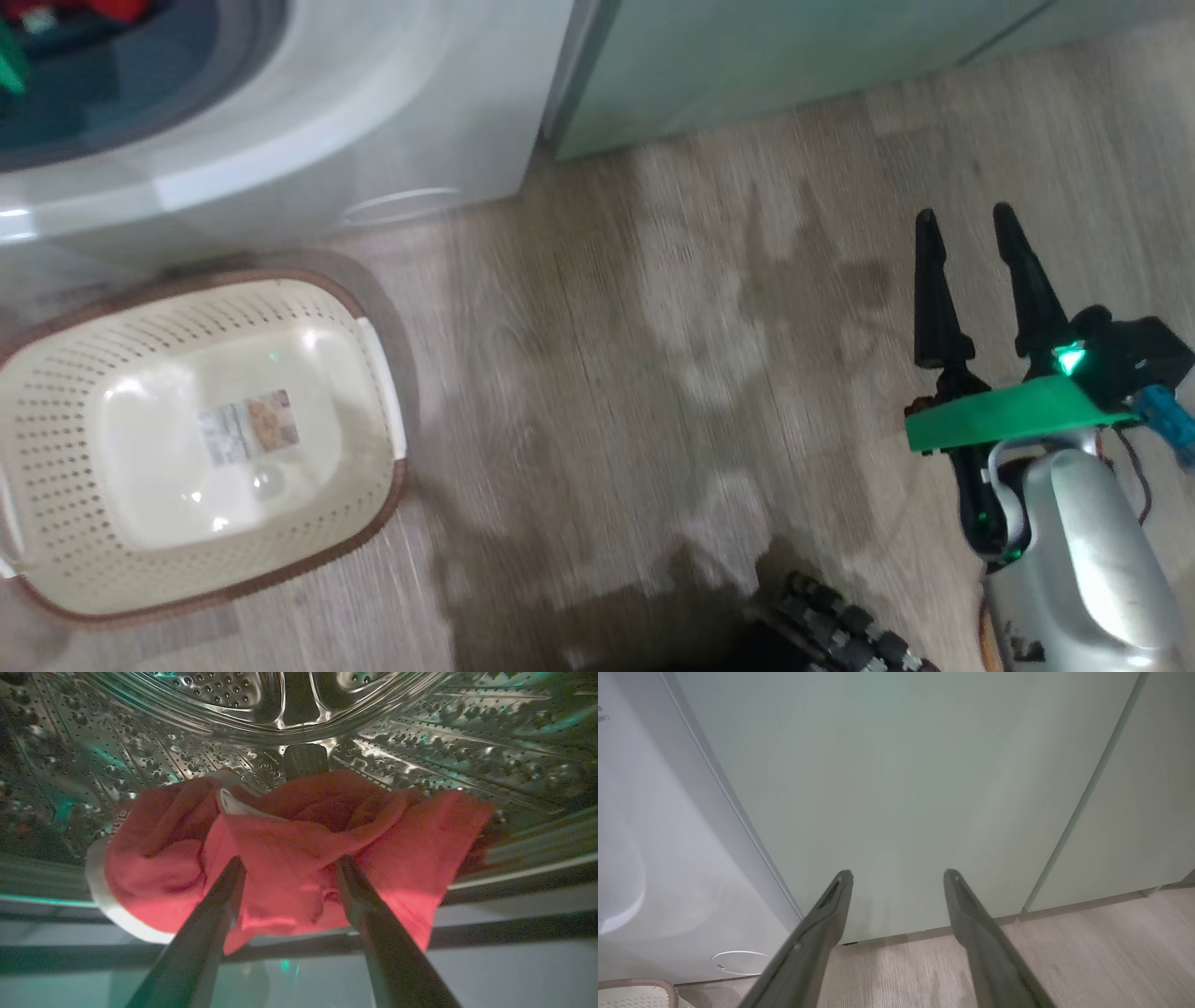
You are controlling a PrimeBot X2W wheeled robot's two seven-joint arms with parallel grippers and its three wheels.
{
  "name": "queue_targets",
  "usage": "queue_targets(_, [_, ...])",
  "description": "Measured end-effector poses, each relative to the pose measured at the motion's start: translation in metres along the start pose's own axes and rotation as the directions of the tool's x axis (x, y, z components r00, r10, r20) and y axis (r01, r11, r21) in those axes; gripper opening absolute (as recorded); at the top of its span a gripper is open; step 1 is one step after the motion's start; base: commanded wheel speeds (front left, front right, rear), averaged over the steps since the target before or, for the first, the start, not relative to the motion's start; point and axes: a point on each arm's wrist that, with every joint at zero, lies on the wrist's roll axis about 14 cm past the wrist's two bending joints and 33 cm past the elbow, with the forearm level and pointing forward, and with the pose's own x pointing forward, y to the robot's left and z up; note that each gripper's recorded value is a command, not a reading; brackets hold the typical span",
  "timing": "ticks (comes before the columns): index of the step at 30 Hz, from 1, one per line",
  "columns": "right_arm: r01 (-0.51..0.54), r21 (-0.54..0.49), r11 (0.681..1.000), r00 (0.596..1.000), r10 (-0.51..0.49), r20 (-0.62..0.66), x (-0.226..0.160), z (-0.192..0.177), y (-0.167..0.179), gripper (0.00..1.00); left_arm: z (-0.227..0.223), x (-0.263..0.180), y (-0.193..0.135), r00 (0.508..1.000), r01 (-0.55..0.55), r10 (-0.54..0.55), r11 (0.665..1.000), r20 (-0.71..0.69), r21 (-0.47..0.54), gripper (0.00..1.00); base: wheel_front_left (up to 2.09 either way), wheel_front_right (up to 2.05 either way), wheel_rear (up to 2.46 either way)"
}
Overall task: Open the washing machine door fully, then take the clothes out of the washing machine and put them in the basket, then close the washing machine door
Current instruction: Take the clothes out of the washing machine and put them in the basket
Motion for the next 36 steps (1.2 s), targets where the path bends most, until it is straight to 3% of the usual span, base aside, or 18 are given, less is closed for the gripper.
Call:
queue_targets(13, [0.029, -0.014, 0.999, 0.997, -0.03, -0.067, 0.009, -0.027, -0.011, 1.0, -0.045, 0.044, 0.007, 0.99, -0.01, 0.014, 0.999, -0.139, 0.03, 1.0, 0.0, 0.0, 0.0])
queue_targets(15, [0.03, -0.011, 0.999, 0.997, -0.031, -0.067, 0.009, -0.027, -0.011, 1.0, -0.046, 0.044, 0.006, 0.988, -0.008, 0.013, 0.999, -0.153, 0.034, 0.47, 0.0, 0.0, 0.0])
queue_targets(16, [0.03, -0.011, 0.999, 0.997, -0.031, -0.066, 0.009, -0.027, -0.011, 1.0, -0.046, 0.043, 0.006, 0.988, -0.007, 0.013, 0.999, -0.157, 0.035, 0.28, 0.0, 0.0, 0.0])
queue_targets(17, [0.03, -0.01, 1.0, 0.997, -0.03, -0.064, 0.009, -0.026, -0.011, 1.0, -0.048, 0.043, 0.006, 0.987, -0.008, 0.014, 0.999, -0.163, 0.036, 0.0, 0.0, 0.0, 0.0])
queue_targets(27, [0.023, -0.004, 1.0, 0.999, -0.023, -0.034, 0.008, -0.014, -0.008, 1.0, -0.047, 0.028, -0.001, 0.993, 0.005, 0.002, 0.998, -0.117, 0.057, 0.0, 0.0, 0.0, 0.0])
queue_targets(36, [0.004, 0.003, 1.0, 1.0, -0.004, 0.007, -0.013, 0.005, 0.0, 1.0, -0.064, -0.025, -0.043, 0.996, 0.089, -0.086, 0.991, -0.029, 0.102, 0.0, 0.0, 0.0, 0.0])
